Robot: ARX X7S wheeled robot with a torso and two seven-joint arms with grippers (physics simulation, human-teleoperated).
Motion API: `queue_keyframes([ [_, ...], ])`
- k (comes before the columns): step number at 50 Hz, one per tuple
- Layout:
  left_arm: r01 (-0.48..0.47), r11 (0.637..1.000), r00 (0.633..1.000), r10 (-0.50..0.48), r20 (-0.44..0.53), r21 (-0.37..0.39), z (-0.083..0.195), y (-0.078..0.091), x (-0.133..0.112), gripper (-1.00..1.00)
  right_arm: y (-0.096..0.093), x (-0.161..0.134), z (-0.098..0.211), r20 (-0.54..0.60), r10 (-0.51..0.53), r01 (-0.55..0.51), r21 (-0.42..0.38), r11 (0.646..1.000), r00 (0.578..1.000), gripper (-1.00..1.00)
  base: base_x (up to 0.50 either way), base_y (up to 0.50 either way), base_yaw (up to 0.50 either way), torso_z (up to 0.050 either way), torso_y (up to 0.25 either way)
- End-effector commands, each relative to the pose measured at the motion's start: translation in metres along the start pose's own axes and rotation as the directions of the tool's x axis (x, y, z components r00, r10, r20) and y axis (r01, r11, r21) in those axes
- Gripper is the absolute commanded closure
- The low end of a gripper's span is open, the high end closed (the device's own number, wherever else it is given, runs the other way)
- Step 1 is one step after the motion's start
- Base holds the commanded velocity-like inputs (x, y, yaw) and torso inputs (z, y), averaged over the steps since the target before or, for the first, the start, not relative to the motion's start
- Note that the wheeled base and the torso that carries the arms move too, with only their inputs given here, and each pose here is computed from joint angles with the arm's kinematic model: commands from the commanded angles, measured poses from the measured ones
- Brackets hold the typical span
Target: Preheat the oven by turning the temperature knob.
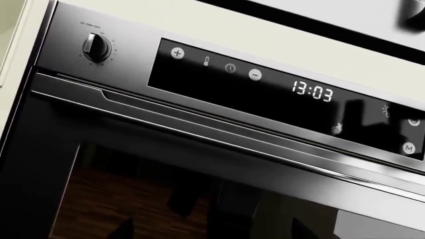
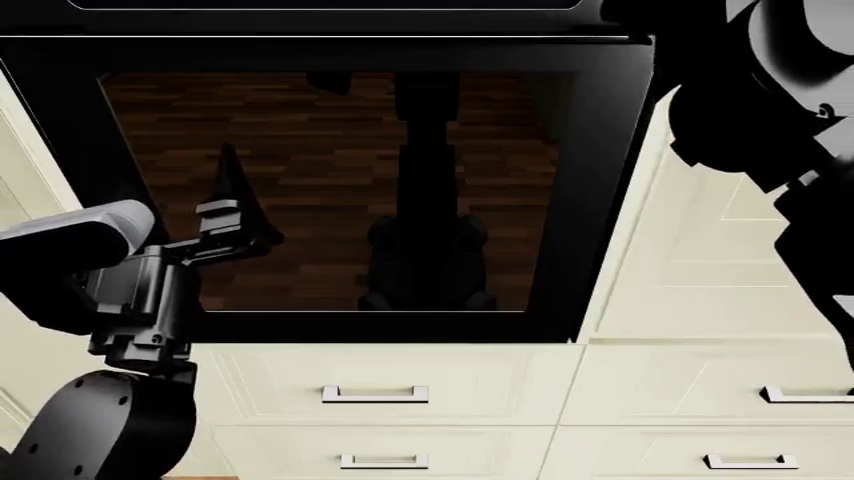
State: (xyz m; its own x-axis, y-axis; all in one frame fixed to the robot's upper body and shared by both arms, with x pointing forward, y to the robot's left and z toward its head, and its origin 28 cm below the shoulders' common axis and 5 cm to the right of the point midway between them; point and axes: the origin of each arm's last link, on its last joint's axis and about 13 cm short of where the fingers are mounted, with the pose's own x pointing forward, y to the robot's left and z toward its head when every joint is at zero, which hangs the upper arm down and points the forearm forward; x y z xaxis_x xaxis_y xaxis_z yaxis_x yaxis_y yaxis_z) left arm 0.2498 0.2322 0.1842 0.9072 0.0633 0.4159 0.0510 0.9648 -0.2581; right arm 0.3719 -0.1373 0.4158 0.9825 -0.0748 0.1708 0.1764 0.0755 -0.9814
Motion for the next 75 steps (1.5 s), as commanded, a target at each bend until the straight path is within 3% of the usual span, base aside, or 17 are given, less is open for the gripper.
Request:
queue_keyframes([
  [1,0.001,1.0,1.0,-0.001,-0.002,0.001,0.0,0.0,0.0,-1.0,0.002,0.0,0.007,0.037,0.006,-0.006,-0.005,1.0,0.999,-1.0,0.0,0.0,0.0,0.0,0.0],
  [27,-0.004,1.0,1.0,0.004,-0.013,0.013,-0.005,0.0,0.001,-1.0,0.022,0.016,-0.001,0.018,0.021,-0.022,0.02,1.0,1.0,-1.0,0.0,0.0,0.0,0.0,0.0],
  [75,-0.007,1.0,1.0,0.008,-0.024,0.028,-0.011,0.002,0.001,-1.0,0.025,0.026,-0.007,0.005,0.013,-0.013,0.015,1.0,1.0,-1.0,0.0,0.0,0.0,0.0,0.0],
])
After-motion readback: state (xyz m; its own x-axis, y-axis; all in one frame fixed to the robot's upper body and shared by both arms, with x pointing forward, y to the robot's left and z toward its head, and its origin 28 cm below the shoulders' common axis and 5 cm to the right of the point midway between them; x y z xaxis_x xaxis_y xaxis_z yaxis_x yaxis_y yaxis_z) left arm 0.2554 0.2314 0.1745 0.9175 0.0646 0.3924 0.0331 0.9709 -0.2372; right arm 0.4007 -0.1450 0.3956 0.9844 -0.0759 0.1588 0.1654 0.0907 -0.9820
